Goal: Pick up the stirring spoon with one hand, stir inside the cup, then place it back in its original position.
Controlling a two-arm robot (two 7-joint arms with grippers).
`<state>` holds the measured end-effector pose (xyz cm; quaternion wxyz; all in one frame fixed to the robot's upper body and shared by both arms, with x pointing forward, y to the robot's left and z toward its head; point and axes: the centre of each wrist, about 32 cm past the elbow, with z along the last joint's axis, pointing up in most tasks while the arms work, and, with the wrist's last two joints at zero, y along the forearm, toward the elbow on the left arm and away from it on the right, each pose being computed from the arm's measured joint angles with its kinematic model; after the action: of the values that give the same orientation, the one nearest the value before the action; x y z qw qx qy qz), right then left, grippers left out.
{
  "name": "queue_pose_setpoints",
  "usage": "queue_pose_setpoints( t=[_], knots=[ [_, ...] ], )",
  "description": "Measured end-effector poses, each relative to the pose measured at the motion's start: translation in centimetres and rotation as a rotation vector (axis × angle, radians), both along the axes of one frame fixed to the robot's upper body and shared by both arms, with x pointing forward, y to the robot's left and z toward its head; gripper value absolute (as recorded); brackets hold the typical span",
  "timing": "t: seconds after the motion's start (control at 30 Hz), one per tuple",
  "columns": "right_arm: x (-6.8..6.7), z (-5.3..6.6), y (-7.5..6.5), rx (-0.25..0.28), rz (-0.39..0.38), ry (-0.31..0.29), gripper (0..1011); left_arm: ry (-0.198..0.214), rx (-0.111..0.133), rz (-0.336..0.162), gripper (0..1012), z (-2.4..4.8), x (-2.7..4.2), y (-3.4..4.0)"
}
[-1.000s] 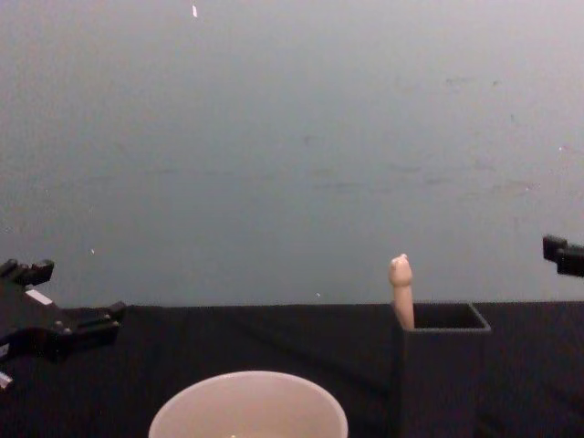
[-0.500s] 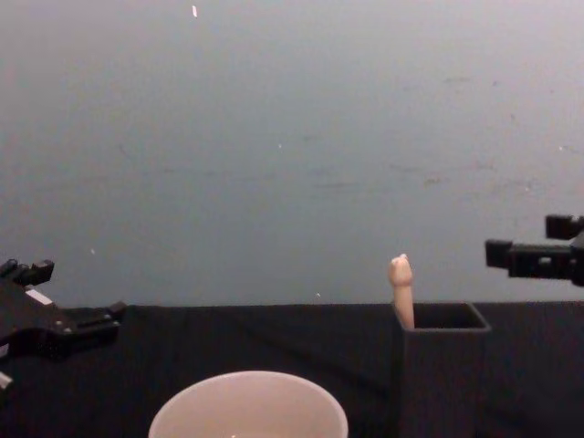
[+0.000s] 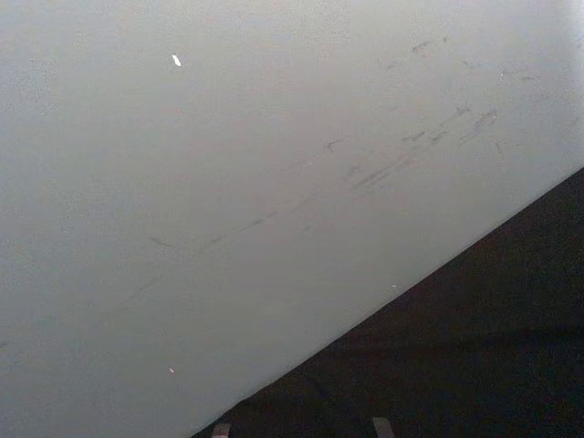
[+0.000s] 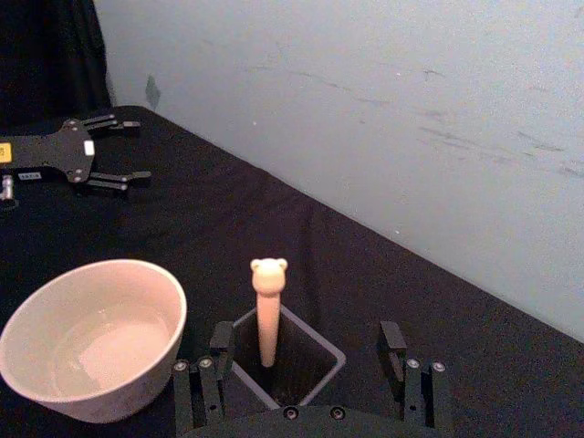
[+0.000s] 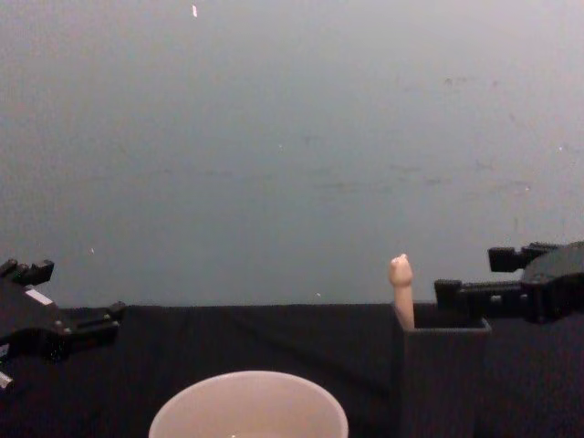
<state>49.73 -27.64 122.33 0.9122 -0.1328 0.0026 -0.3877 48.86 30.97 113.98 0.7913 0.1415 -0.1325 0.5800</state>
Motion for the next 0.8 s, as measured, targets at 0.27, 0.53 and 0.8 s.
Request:
queue_pose_setpoints(
  t=[0.27, 0.53, 0.8],
  knots=[
    [1.0, -0.3, 1.3, -0.008, 0.033, 0.005, 1000, 0.000, 0.000, 0.000, 1001, 0.00, 0.00, 0.00],
    [2.2, -0.7, 2.3, -0.005, 0.036, 0.027, 1000, 0.000, 0.000, 0.000, 1001, 0.00, 0.00, 0.00],
    [3.1, -0.8, 3.1, 0.016, 0.041, 0.033, 1000, 0.000, 0.000, 0.000, 1001, 0.00, 0.00, 0.00]
  ],
)
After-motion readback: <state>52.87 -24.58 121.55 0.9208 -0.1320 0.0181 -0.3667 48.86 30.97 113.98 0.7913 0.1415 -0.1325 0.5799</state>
